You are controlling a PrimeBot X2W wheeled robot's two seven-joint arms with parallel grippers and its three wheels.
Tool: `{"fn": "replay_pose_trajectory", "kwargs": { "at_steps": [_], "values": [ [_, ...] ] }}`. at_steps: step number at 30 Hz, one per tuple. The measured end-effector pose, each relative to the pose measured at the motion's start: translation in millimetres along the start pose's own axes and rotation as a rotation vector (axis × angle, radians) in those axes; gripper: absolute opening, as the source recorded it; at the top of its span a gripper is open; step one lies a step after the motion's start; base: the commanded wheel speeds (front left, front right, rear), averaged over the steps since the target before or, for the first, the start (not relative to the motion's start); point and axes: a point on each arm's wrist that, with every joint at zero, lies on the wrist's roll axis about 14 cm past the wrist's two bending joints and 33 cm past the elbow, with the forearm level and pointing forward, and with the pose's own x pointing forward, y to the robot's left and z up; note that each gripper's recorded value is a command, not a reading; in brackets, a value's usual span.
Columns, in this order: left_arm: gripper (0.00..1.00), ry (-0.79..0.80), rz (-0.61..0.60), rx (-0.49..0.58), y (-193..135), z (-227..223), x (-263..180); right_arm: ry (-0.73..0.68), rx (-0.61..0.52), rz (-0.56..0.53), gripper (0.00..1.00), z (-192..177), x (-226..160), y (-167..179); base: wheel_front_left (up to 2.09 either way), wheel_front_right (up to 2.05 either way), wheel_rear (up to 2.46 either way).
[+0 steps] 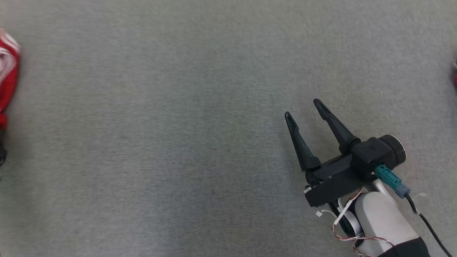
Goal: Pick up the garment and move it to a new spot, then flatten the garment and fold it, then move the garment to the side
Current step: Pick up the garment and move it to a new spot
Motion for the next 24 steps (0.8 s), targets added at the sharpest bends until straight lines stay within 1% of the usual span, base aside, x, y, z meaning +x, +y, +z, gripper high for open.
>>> {"fn": "replay_pose_trajectory", "kwargs": {
  "at_steps": [5,6,7,8,12,15,22,23,24],
  "values": [
    [1.0,0.111,-0.021,-0.006,-21.4,-14.9,16.3,0.029,0.003,-0.034,1.0,-11.1,-5.8,-12.8,0.0,0.0,0.0],
    [0.51,0.13,-0.021,-0.002,-23.1,-16.9,17.8,0.033,0.004,-0.038,1.0,-12.5,-7.1,-14.1,0.0,0.0,0.0],
    [0.19,0.144,-0.022,0.002,-25.7,-18.2,18.6,0.036,0.006,-0.043,1.0,-13.7,-8.3,-15.0,0.0,0.0,0.0],
    [0.0,0.149,-0.027,0.008,-28.5,-18.2,18.8,0.038,0.008,-0.047,1.0,-14.7,-9.5,-15.7,0.0,0.0,0.0],
    [0.0,0.153,-0.049,0.026,-34.4,-17.3,10.5,0.032,0.017,-0.06,1.0,-12.7,-14.0,-16.1,0.0,0.0,0.0],
    [0.0,0.099,-0.086,0.049,-41.4,-4.0,-1.9,0.017,0.02,-0.068,1.0,-7.0,-17.2,-15.2,0.0,0.0,0.0],
    [0.0,-0.159,-0.235,0.114,-71.2,75.0,-53.7,-0.022,0.041,-0.079,1.0,9.1,-28.0,-6.5,0.0,0.0,0.0],
    [0.0,-0.222,-0.297,0.135,-84.6,91.5,-73.1,-0.036,0.044,-0.081,1.0,14.5,-32.8,-3.0,0.0,0.0,0.0],
    [0.0,-0.251,-0.332,0.148,-92.1,98.7,-83.7,-0.043,0.046,-0.083,1.0,17.5,-35.5,-1.4,0.0,0.0,0.0]
  ]
}}
